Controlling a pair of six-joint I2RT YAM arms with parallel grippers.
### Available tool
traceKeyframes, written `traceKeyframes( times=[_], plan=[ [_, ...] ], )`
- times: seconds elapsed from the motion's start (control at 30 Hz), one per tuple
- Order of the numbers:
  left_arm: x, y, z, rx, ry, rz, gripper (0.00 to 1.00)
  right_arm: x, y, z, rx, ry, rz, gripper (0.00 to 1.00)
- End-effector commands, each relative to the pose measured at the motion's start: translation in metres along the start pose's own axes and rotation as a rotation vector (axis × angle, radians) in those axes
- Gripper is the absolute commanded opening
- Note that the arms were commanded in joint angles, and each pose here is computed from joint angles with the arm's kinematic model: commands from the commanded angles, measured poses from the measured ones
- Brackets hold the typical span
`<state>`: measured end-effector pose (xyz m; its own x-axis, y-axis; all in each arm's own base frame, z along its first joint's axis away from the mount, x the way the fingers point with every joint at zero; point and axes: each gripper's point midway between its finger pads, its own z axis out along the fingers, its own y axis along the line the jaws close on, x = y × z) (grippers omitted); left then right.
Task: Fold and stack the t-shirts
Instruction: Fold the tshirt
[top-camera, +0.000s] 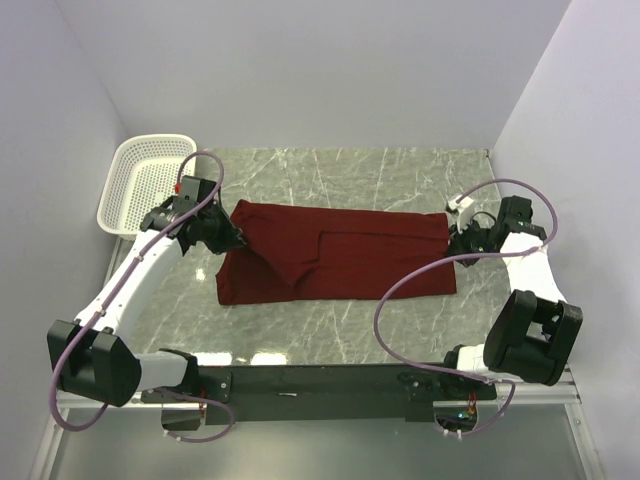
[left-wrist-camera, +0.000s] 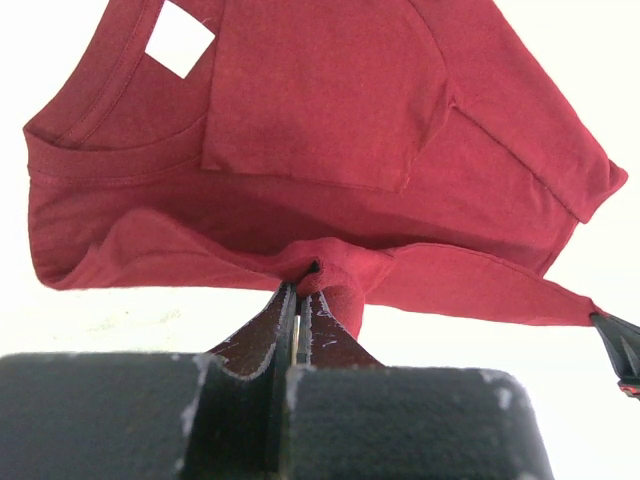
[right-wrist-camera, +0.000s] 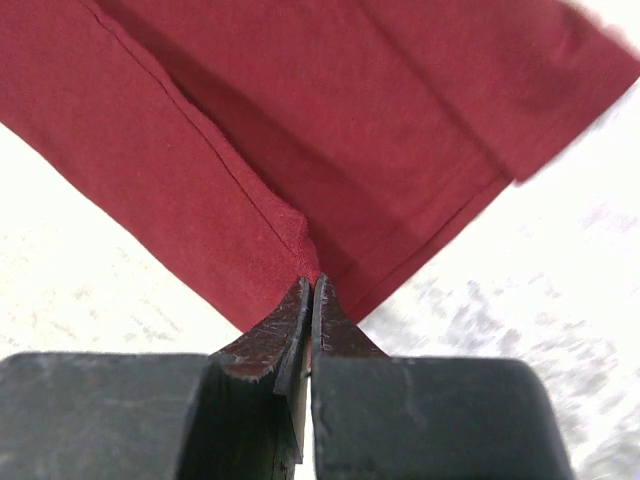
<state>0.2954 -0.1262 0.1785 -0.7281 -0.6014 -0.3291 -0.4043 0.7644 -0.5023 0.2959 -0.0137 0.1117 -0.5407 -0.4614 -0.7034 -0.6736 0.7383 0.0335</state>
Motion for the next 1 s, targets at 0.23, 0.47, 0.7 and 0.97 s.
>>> traceKeyframes(
  times=[0.23,0.47,0.7,0.97],
  plan=[
    [0.033,0.015,-0.022,0.068,0.072,0.042,0.0,0.043,0.037,-0.034,-0.018,0.065,-0.097,0.0],
    [0.067,0.037,-0.05,0.08,0.125,0.059,0.01,0.06,0.059,-0.047,0.012,0.088,-0.149,0.0],
    [0.084,0.042,-0.055,0.131,0.146,-0.008,0.01,0.071,0.071,-0.046,-0.01,0.1,-0.146,0.0],
    [0.071,0.036,-0.054,0.124,0.101,-0.023,0.0,0.069,0.065,-0.039,-0.011,0.079,-0.107,0.0]
  ],
)
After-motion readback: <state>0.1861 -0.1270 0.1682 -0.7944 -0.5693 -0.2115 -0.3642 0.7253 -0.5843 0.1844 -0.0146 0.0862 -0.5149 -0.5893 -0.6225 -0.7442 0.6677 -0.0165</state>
